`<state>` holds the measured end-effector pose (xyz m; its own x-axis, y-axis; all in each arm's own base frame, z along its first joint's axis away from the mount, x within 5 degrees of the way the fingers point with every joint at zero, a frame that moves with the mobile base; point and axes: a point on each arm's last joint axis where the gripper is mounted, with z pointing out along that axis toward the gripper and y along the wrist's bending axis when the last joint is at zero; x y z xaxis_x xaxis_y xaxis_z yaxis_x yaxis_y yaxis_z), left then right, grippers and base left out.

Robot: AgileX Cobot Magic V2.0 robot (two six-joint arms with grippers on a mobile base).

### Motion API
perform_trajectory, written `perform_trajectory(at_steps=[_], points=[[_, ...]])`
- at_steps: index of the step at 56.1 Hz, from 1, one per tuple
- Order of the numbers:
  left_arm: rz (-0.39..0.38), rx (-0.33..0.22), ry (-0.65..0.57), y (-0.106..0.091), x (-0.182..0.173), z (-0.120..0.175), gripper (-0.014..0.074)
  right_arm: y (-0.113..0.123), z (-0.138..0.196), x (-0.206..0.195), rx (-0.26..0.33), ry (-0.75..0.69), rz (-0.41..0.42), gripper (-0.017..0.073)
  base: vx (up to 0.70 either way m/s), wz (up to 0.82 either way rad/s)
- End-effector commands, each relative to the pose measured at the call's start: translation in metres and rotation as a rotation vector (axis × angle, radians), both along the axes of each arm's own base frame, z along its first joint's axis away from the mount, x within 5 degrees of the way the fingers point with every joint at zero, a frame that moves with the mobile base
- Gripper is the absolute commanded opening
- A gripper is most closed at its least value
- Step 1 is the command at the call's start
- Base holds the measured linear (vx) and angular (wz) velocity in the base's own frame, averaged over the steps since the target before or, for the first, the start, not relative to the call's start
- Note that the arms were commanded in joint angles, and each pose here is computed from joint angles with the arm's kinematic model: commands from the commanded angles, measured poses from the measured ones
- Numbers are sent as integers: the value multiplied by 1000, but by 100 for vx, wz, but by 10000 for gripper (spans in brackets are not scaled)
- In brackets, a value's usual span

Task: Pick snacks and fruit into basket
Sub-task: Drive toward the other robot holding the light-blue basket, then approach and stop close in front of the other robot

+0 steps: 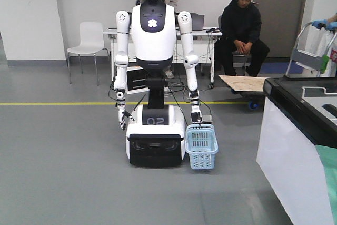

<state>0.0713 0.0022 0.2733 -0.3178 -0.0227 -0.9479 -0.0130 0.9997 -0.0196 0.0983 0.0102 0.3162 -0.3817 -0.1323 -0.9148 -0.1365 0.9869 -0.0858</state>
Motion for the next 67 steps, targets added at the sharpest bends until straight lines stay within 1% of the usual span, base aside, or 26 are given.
perform_trajectory(at_steps=[1, 32, 67], points=[[-20, 0, -121, -2, 1, 20, 199, 0, 17, 3, -1, -120, 7, -8, 54, 16], [-20, 0, -121, -2, 1, 20, 199, 0, 17, 3, -1, -120, 7, -8, 52, 11], [-19, 0, -121, -2, 1, 20, 199, 0, 17, 3, -1, -120, 7, -8, 51, -3]])
